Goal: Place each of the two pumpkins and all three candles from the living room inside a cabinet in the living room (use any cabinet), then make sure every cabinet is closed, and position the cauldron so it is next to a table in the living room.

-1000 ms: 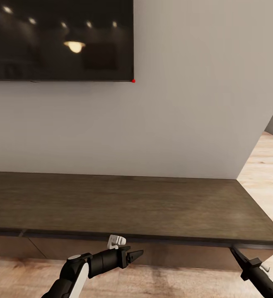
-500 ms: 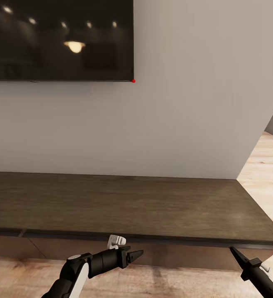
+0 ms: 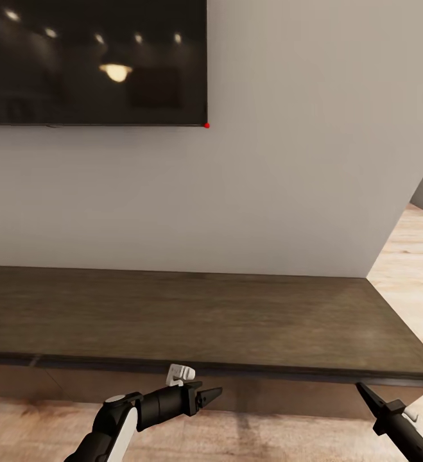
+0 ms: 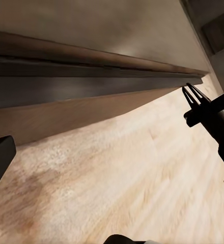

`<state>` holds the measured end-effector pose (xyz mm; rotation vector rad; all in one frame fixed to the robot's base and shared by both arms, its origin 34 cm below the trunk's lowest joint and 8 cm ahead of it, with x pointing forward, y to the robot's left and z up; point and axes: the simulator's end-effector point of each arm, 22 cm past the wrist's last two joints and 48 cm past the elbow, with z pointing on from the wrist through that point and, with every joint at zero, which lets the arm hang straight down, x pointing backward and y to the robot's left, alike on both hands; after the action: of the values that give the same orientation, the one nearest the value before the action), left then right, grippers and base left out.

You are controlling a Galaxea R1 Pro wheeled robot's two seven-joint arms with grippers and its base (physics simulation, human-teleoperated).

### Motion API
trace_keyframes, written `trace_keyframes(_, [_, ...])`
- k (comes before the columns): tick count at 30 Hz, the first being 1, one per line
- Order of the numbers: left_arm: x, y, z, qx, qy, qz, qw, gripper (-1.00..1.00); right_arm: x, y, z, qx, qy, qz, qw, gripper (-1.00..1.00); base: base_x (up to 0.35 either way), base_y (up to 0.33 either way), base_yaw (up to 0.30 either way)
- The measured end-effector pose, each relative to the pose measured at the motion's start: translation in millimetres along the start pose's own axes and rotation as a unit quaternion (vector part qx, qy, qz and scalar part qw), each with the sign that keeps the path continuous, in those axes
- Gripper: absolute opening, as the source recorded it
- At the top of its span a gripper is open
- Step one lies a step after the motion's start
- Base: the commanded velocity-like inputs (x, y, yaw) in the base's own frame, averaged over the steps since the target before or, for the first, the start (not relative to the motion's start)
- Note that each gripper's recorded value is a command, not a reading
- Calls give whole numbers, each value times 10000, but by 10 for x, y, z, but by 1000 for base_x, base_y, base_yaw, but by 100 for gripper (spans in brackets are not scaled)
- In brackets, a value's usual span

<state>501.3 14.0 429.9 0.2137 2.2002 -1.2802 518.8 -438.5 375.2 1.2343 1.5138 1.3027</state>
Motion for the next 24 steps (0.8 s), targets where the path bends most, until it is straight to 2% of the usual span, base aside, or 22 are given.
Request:
trace_keyframes(15, [0, 1, 1, 1, 0, -1, 10000, 100, 24, -2, 3, -2, 44, -22, 10000, -100, -190, 0, 0])
trace_keyframes(24, [0, 0, 0, 0, 0, 1, 10000, 100, 29, -1, 0, -7, 52, -22, 10000, -100, -45, 0, 0])
